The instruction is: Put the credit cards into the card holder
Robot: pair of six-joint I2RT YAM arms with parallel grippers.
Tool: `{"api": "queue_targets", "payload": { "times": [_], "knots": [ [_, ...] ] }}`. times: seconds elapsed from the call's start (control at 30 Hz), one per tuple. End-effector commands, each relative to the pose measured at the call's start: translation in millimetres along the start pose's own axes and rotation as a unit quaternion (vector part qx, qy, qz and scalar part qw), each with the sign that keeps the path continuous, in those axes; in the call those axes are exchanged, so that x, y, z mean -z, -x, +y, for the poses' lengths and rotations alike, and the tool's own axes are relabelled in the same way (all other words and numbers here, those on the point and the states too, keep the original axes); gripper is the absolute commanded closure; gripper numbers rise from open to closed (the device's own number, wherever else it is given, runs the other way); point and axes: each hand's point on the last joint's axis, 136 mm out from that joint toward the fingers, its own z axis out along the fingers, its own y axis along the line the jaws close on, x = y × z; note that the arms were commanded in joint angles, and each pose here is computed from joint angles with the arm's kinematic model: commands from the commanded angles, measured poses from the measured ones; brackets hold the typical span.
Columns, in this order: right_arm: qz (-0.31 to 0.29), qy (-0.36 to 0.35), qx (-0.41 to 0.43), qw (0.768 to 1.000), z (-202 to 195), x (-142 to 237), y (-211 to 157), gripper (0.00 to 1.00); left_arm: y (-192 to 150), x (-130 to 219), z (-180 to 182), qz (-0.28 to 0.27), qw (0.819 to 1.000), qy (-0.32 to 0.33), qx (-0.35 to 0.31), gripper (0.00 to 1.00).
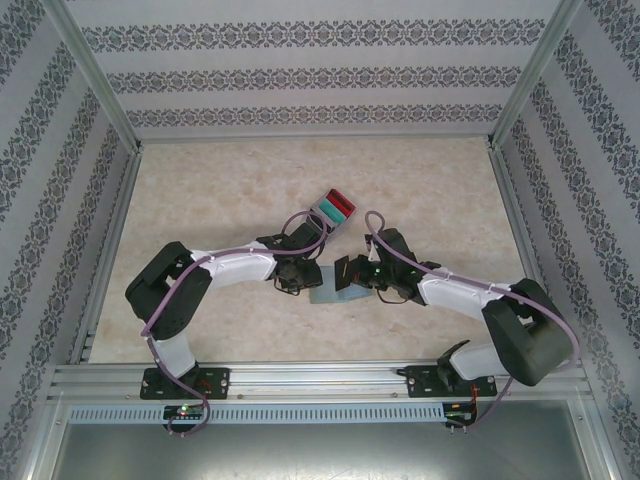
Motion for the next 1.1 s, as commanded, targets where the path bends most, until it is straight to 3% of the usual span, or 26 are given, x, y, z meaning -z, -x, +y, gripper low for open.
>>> {"api": "queue_targets", "payload": {
  "times": [0.0,0.53,0.73,0.87,1.07],
  "knots": [
    [0.008,0.011,0.017,1.0,-1.9,3.2,-4.3,0.94,1.5,3.9,1.0,0.002,1.0,0.011,-0.003,0.7],
    [0.032,0.011,0.029,0.999,-14.3,-6.9,-14.6,0.94,4.1,1.2,-1.0,0.0,1.0,0.011,-0.005,0.7],
    [0.011,-0.03,0.023,0.999,-35.4,-0.1,-15.0,0.93,2.3,1.1,2.3,-0.001,1.0,0.012,-0.001,0.7],
    [0.028,0.003,0.016,0.999,-28.5,-8.2,-22.0,0.95,1.7,0.2,2.6,0.001,1.0,0.012,-0.002,0.71],
    [0.007,0.029,0.009,1.0,-15.5,-5.0,-15.2,0.95,-0.3,-2.3,7.4,0.004,1.0,0.021,0.0,0.78]
  ]
}}
